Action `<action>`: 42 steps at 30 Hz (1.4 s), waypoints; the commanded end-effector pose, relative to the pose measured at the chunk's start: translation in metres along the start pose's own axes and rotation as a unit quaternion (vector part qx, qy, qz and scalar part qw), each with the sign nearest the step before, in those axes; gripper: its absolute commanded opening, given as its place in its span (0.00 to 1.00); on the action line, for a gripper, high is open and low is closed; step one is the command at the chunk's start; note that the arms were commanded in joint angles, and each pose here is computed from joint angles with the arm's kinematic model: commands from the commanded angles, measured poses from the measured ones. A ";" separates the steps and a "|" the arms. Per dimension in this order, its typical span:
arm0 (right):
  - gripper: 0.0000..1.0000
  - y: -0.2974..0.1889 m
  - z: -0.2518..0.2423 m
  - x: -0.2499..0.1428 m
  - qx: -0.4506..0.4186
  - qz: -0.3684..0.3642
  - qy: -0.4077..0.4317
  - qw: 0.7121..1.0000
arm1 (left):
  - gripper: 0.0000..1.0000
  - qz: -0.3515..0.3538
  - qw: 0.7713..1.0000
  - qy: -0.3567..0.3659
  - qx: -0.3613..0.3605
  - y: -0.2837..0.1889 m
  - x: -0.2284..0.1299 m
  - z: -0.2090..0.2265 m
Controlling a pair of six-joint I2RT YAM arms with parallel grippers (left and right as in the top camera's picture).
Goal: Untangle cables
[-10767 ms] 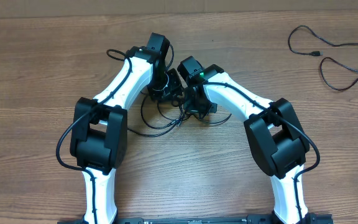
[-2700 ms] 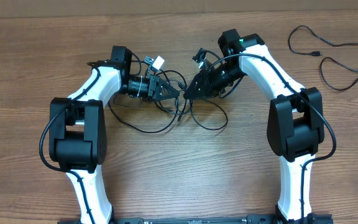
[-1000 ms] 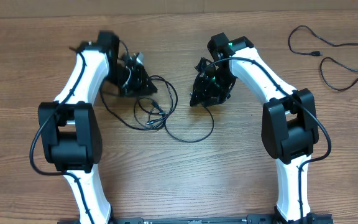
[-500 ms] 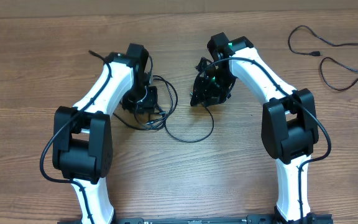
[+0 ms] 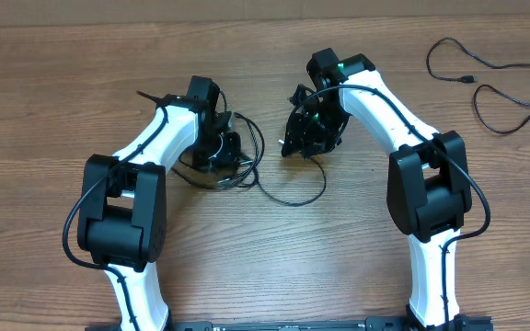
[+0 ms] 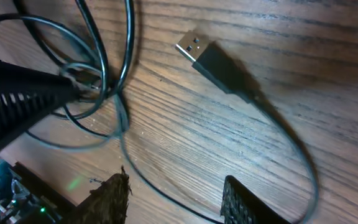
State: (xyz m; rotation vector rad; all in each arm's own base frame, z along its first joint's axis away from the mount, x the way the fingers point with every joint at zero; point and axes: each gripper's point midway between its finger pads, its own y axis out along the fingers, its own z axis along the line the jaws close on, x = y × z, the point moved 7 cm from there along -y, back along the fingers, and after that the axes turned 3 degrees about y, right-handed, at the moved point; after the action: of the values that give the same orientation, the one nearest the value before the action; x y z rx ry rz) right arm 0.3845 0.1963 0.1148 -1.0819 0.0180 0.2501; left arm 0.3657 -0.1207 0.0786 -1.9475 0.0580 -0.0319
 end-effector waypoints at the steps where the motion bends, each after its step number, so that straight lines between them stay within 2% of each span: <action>1: 0.49 -0.006 0.008 -0.004 0.021 0.000 -0.001 1.000 | 0.04 0.001 0.988 0.004 -0.154 -0.012 0.005 -0.024; 4: 0.48 -0.006 0.006 -0.004 0.012 0.001 0.010 1.000 | 0.04 -0.004 0.978 0.000 -0.210 -0.020 0.009 -0.025; 6: 0.48 -0.006 -0.006 -0.001 -0.046 -0.015 0.039 0.998 | 0.04 -0.013 0.965 0.010 -0.263 -0.029 0.012 -0.026; 7: 0.49 -0.007 -0.007 -0.001 -0.048 -0.016 0.040 0.998 | 0.04 -0.016 0.961 0.015 -0.275 -0.031 0.012 -0.026; 9: 0.52 -0.006 -0.002 -0.002 -0.024 -0.010 0.037 0.999 | 0.04 -0.029 0.952 0.039 -0.301 -0.037 0.015 -0.026; 12: 0.52 -0.007 0.019 -0.006 0.076 0.011 -0.016 0.997 | 0.04 -0.055 0.933 0.112 -0.338 -0.043 0.015 -0.031; 14: 0.51 -0.008 0.022 -0.007 0.094 0.014 -0.024 0.995 | 0.04 -0.069 0.919 0.148 -0.359 -0.046 0.015 -0.036; 18: 0.50 -0.008 0.022 -0.008 0.092 0.015 -0.024 0.995 | 0.04 -0.089 0.914 0.168 -0.358 -0.047 0.021 -0.037; 22: 0.51 -0.006 0.001 -0.004 -0.008 0.000 -0.022 1.000 | 0.04 -0.104 0.911 0.180 -0.356 -0.048 0.026 -0.037; 24: 0.51 -0.006 0.001 -0.002 -0.011 -0.007 -0.022 1.000 | 0.04 -0.104 0.911 0.180 -0.356 -0.048 0.026 -0.037; 31: 0.51 -0.007 0.005 0.010 0.007 -0.037 -0.032 0.999 | 0.04 -0.103 0.911 0.180 -0.356 -0.048 0.026 -0.037; 35: 0.51 -0.027 -0.002 0.014 0.120 -0.042 -0.028 0.992 | 0.04 -0.095 0.927 0.165 -0.324 -0.042 0.026 -0.033; 42: 0.51 -0.049 -0.039 0.020 0.128 -0.063 0.023 0.989 | 0.04 -0.092 0.928 0.153 -0.326 -0.042 0.026 -0.034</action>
State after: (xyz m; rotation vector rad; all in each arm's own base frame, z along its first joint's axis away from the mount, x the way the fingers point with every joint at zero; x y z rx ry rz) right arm 0.4190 0.1475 0.1260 -0.8670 0.0307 0.1105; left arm 0.3892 -0.1353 0.1262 -2.5967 0.1079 -0.4934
